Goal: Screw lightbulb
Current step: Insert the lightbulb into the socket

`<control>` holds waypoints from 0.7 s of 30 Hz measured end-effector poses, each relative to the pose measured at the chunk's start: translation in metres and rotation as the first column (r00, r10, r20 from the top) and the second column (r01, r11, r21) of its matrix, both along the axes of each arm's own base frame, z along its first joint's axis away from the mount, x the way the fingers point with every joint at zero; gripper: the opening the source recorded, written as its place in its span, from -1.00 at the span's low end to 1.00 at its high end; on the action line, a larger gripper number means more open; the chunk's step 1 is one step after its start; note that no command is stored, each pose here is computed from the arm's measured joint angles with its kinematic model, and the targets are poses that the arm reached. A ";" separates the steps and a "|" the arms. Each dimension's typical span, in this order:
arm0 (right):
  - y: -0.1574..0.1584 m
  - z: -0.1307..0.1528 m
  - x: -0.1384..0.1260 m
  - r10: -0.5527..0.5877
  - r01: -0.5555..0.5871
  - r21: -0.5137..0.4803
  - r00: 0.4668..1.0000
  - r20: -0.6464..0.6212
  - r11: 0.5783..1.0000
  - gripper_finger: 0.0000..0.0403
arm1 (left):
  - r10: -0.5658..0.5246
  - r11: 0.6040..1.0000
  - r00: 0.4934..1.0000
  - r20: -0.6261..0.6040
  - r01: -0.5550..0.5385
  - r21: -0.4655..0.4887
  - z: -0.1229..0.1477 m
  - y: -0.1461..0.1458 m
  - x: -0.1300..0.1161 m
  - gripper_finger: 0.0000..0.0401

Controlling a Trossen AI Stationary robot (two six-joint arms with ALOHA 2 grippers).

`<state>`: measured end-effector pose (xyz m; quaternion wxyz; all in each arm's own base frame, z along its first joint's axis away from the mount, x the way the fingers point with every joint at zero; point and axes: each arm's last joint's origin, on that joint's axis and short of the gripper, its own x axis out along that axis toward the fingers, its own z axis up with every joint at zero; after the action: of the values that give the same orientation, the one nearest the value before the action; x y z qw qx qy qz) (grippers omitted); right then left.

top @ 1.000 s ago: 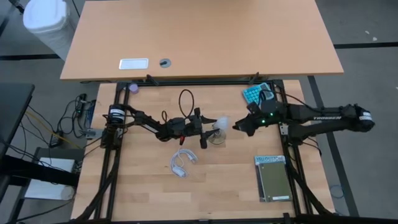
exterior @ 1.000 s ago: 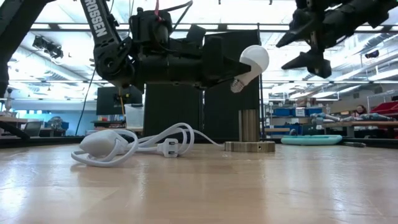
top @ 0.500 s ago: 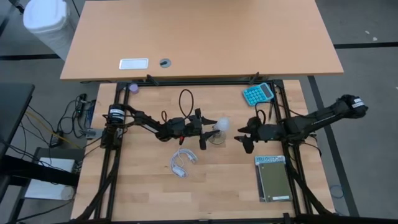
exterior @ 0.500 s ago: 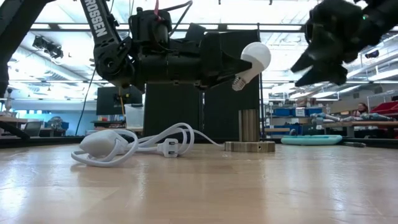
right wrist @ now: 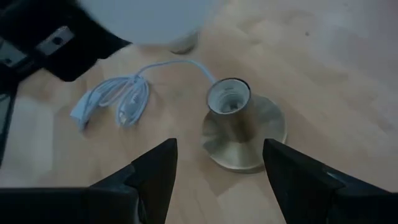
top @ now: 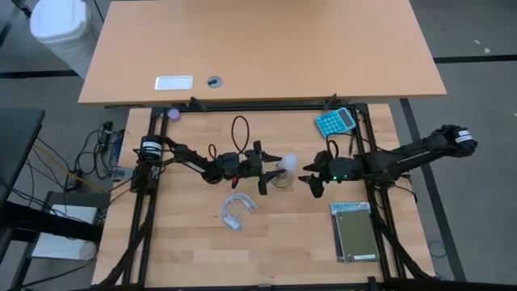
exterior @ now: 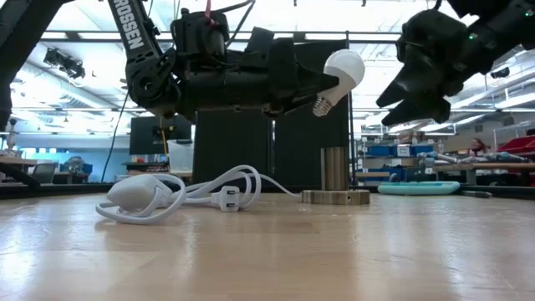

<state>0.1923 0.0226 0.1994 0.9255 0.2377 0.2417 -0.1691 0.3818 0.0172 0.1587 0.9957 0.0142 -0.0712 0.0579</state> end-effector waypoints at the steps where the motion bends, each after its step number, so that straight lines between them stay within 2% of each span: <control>1: 0.000 -0.001 0.001 -0.005 0.005 0.007 1.000 -0.002 1.000 0.19 | 0.001 1.000 1.000 0.002 -0.001 0.006 0.000 0.000 0.000 0.01; 3: 0.001 -0.003 0.005 0.031 -0.031 -0.030 1.000 -0.004 0.999 0.19 | 0.002 1.000 1.000 0.002 -0.002 0.014 0.000 0.000 0.000 0.01; 6: 0.003 -0.007 0.010 0.149 -0.158 -0.178 0.987 -0.063 0.971 0.19 | 0.003 1.000 1.000 -0.003 -0.003 0.012 0.000 0.001 0.000 0.01; 11: 0.009 -0.006 0.021 0.192 -0.190 -0.343 0.981 -0.028 0.920 0.11 | 0.001 1.000 1.000 -0.022 -0.001 -0.007 -0.002 0.001 0.000 0.01; 17: 0.016 -0.010 0.022 0.217 -0.209 -0.350 0.976 -0.016 0.913 -0.12 | -0.001 1.000 0.999 -0.040 0.000 -0.017 -0.008 0.001 -0.005 0.01; 21: 0.019 -0.021 0.014 0.234 -0.203 -0.336 0.971 0.054 0.920 -0.23 | -0.017 1.000 0.999 0.039 0.018 -0.026 -0.015 0.000 -0.006 0.01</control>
<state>0.2068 0.0415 0.1781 0.9754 0.0594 0.1919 -0.0913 0.3760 0.0173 0.1436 0.9947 -0.0005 -0.0899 0.0505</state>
